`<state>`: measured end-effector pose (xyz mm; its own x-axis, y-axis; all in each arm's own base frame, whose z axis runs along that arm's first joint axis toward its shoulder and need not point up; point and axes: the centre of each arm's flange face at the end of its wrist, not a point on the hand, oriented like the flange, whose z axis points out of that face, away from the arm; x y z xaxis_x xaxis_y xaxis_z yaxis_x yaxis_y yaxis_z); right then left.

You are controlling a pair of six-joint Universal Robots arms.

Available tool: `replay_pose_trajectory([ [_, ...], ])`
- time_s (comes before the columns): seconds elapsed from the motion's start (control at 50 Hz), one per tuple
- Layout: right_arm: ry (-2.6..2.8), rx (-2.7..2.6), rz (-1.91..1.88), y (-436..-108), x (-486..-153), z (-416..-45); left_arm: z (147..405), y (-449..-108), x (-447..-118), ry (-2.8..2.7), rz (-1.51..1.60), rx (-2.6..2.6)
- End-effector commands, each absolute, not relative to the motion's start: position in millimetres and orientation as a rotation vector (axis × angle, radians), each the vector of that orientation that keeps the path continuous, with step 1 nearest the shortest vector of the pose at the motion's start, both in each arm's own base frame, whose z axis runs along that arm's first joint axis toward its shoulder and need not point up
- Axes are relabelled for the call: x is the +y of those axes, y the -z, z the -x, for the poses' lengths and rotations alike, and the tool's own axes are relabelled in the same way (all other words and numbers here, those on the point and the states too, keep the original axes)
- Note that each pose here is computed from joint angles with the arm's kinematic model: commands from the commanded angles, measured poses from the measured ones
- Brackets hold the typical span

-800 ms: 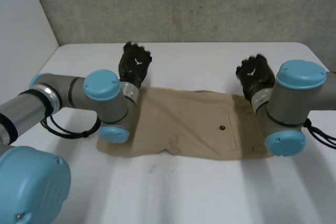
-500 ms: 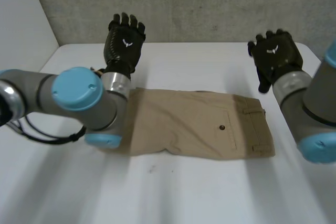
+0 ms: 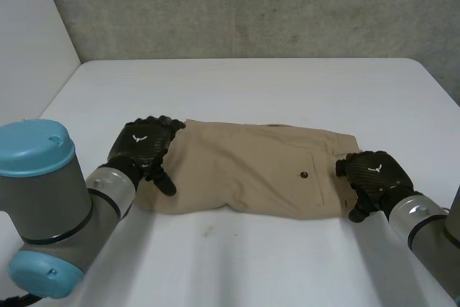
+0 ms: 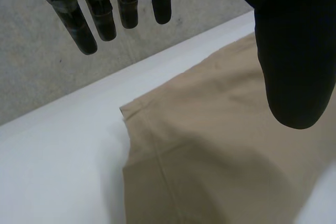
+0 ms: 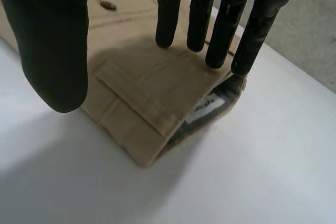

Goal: Fold the shorts.

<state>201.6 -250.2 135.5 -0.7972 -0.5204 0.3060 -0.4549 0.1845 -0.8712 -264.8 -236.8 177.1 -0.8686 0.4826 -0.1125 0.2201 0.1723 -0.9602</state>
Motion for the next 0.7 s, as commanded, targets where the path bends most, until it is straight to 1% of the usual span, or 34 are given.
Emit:
replay_pose_trajectory([
  [0.02, 1.753, 2.375, 0.988, -127.6, -262.5, -198.6, 260.5, -173.6, -240.1, -1.768, 0.675, -2.250],
  [0.2, 1.798, 2.409, 1.004, -127.9, -273.8, -187.8, 260.1, -174.7, -239.6, -1.772, 0.675, -2.250],
  [0.28, 1.826, 2.472, 0.961, -131.9, -282.8, -173.1, 259.5, -178.8, -238.6, -1.784, 0.671, -2.241],
  [0.36, 1.847, 2.562, 0.958, -140.8, -296.2, -149.2, 258.4, -184.3, -238.2, -1.804, 0.663, -2.230],
  [0.38, 1.836, 2.613, 0.993, -145.6, -299.4, -137.9, 257.7, -186.8, -237.9, -1.811, 0.660, -2.225],
  [0.44, 1.805, 2.682, 1.112, -155.2, -305.3, -120.8, 254.7, -191.1, -238.5, -1.829, 0.648, -2.220],
  [0.48, 1.809, 2.685, 1.167, -161.0, -308.6, -119.1, 252.4, -191.7, -238.9, -1.833, 0.641, -2.223],
  [0.54, 1.894, 2.577, 1.283, -181.7, -309.7, -141.0, 249.0, -193.6, -238.8, -1.844, 0.630, -2.224],
  [0.56, 1.926, 2.517, 1.315, -188.0, -308.1, -153.2, 249.0, -194.1, -238.7, -1.846, 0.629, -2.222],
  [0.58, 1.987, 2.386, 1.369, -202.1, -302.5, -180.0, 248.7, -194.6, -238.8, -1.849, 0.627, -2.223],
  [0.62, 2.024, 2.286, 1.400, -212.4, -296.7, -200.7, 248.7, -195.1, -238.7, -1.851, 0.626, -2.222],
  [0.64, 2.047, 2.187, 1.422, -220.7, -288.2, -221.5, 248.4, -196.0, -238.1, -1.852, 0.626, -2.220],
  [0.68, 2.059, 2.117, 1.438, -225.7, -281.8, -236.0, 248.2, -196.3, -236.8, -1.853, 0.626, -2.220],
  [0.7, 2.052, 2.041, 1.461, -228.4, -271.8, -253.5, 248.2, -197.3, -236.3, -1.855, 0.627, -2.216],
])
